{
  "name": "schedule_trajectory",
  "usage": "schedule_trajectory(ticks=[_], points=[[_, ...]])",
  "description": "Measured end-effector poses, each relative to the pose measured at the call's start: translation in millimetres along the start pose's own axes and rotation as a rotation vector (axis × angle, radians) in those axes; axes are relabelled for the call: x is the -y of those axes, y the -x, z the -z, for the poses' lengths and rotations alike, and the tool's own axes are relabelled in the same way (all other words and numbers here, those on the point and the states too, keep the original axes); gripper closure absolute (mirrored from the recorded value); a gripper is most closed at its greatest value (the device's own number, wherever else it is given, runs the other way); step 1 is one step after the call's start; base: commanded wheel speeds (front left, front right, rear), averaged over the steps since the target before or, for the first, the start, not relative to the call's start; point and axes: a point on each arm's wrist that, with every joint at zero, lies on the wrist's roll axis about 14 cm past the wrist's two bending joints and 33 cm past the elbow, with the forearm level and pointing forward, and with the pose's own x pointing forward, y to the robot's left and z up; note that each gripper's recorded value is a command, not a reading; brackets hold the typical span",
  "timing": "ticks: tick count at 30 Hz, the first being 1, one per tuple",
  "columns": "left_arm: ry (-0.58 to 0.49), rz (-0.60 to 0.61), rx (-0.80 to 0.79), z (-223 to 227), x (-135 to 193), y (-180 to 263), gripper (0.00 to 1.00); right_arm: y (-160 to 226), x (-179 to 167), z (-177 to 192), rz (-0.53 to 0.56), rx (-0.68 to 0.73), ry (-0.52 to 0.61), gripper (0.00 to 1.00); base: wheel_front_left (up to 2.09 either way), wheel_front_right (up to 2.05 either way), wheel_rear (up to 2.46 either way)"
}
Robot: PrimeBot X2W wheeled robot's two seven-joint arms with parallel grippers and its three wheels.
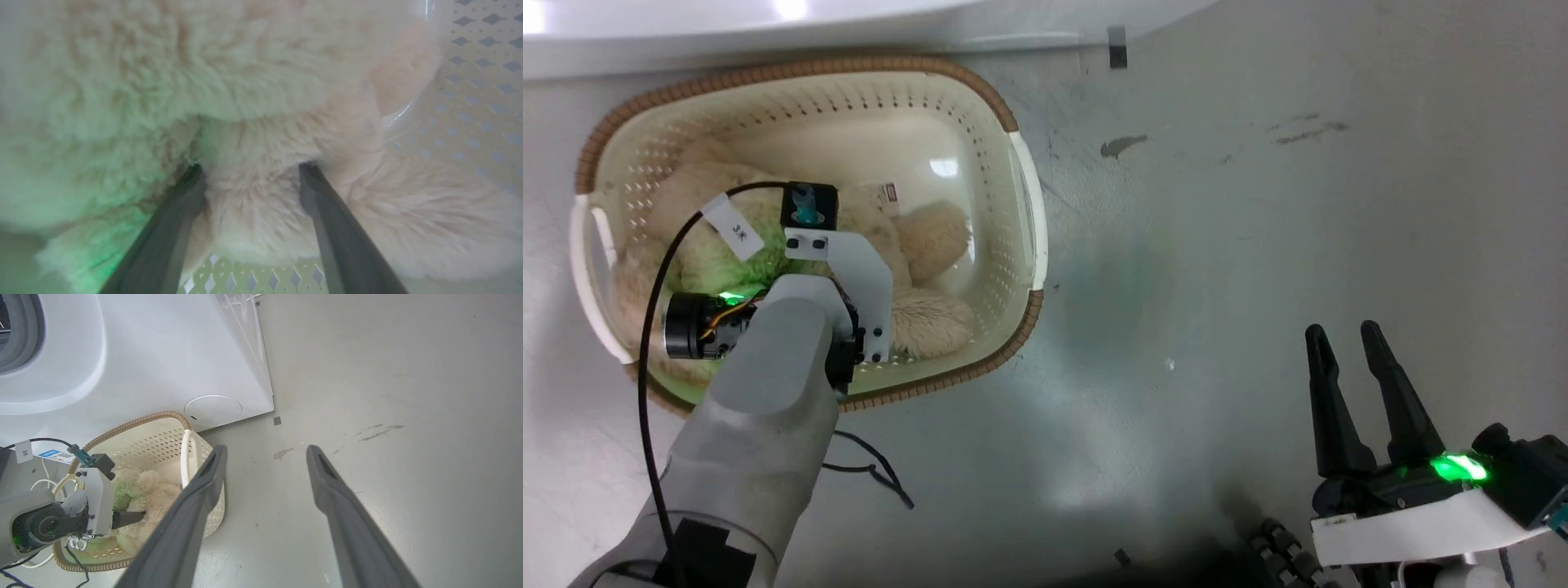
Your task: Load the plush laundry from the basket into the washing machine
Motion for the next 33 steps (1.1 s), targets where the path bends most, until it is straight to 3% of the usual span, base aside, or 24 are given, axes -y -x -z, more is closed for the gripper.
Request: schedule_trajectory(ticks=[4,5,6,7,17,33], points=[[-0.013,0.007,-0.07,12,6,-12,0.0,-5,3,6,0.01,-0.008,-0.016,0.0,0.0,0.0,0.0],[-0.017,0.009,-0.086,14,7,-15,0.1,-5,4,7,0.013,-0.012,-0.019,0.0,0.0,0.0,0.0],[-0.025,0.009,-0.097,15,7,-18,0.94,-5,5,10,0.018,-0.018,-0.023,0.0,0.0,0.0,0.0],[-0.034,0.009,-0.111,16,8,-21,1.0,-6,6,11,0.022,-0.019,-0.026,0.0,0.0,0.0,0.0],[-0.04,0.033,-0.124,15,12,-34,1.0,-14,6,15,0.023,-0.013,-0.06,0.0,0.0,0.0,0.0],[0.003,0.167,0.126,-7,39,46,1.0,-10,-35,-27,-0.108,0.106,-0.086,0.0,0.0,0.0,0.0]])
